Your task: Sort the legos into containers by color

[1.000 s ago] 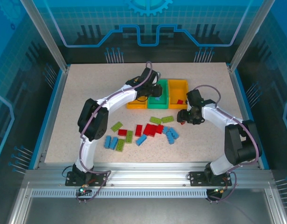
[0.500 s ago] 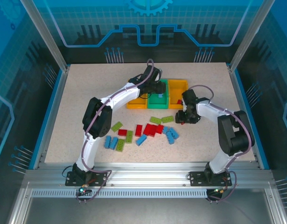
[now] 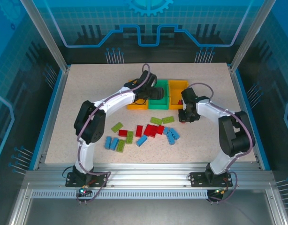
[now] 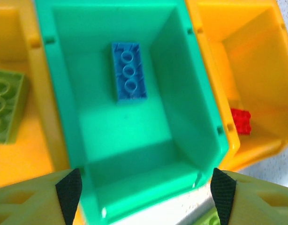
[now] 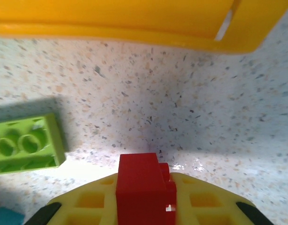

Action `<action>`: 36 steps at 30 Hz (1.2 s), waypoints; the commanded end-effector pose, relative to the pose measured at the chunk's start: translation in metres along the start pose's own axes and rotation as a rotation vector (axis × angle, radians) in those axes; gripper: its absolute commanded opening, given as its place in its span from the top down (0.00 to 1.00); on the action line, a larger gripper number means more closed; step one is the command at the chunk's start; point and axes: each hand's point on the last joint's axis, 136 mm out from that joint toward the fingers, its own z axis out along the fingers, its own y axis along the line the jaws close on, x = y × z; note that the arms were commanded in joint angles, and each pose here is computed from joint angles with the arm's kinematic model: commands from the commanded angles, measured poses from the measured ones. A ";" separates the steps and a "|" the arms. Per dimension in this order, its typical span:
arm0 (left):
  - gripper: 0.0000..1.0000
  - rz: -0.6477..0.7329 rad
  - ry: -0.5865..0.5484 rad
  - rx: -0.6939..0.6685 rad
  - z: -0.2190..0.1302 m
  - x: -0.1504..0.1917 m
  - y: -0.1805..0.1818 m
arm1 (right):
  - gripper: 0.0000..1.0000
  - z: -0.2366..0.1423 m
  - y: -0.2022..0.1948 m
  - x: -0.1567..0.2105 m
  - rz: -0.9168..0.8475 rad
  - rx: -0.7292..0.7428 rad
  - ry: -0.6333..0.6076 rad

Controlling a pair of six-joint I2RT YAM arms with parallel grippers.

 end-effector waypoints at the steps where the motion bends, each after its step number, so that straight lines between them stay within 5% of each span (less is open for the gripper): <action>1: 0.21 0.063 -0.043 -0.023 -0.031 0.004 0.000 | 0.86 -0.033 0.007 -0.035 0.002 -0.026 -0.114; 12: 0.14 0.046 0.054 -0.185 -0.062 0.089 0.058 | 0.85 -0.030 0.008 -0.132 0.060 -0.030 -0.192; 16: 0.02 0.020 0.069 -0.253 -0.078 0.111 0.081 | 0.83 -0.008 0.008 -0.145 0.070 -0.026 -0.138; 20: 0.01 -0.033 0.104 -0.336 -0.088 0.131 0.108 | 0.79 0.000 0.013 -0.147 0.079 -0.045 -0.128; 28: 0.01 -0.385 0.189 -0.431 -0.103 0.169 0.159 | 0.55 0.001 0.015 -0.139 0.072 -0.046 -0.120; 36: 0.01 -0.360 0.223 -0.448 -0.114 0.180 0.171 | 0.34 -0.002 0.024 -0.139 0.055 -0.084 -0.123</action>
